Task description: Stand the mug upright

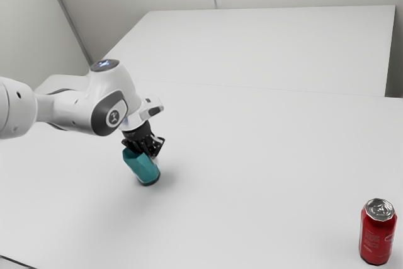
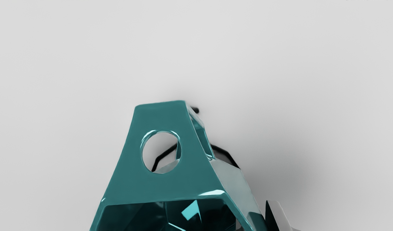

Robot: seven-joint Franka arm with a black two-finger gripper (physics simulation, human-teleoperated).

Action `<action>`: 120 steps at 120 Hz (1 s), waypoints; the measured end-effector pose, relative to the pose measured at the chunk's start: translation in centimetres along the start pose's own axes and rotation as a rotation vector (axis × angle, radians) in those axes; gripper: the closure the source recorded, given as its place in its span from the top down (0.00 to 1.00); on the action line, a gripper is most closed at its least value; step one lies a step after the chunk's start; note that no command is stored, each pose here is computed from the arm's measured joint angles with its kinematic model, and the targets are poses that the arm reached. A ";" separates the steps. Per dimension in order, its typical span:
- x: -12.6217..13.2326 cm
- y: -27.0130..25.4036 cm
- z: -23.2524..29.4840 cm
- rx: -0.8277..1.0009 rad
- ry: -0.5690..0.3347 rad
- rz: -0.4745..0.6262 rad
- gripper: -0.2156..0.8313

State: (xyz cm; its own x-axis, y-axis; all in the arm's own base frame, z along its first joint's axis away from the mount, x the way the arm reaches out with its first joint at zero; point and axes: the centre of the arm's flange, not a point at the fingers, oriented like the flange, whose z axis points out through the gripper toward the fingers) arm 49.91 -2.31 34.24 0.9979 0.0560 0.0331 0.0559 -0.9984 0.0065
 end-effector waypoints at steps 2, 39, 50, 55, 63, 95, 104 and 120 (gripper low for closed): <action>0.0 0.0 0.1 0.000 -0.001 -0.001 0.05; 0.2 0.0 0.4 0.014 0.006 0.015 0.25; 0.2 0.1 -0.1 0.015 0.017 0.018 0.32; 0.2 0.2 -0.3 0.015 0.022 0.020 0.35; 0.2 0.4 -0.8 0.015 0.032 0.025 0.38; 0.0 1.5 -2.6 0.014 0.067 0.050 0.48; -0.1 1.5 -3.0 0.014 0.075 0.051 0.51; -0.2 1.9 -3.7 0.013 0.084 0.059 0.54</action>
State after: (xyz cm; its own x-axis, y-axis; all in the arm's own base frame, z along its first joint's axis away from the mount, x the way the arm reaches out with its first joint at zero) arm 49.68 -4.25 37.92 0.9932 -0.0029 0.1164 -0.0016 -0.9999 -0.0107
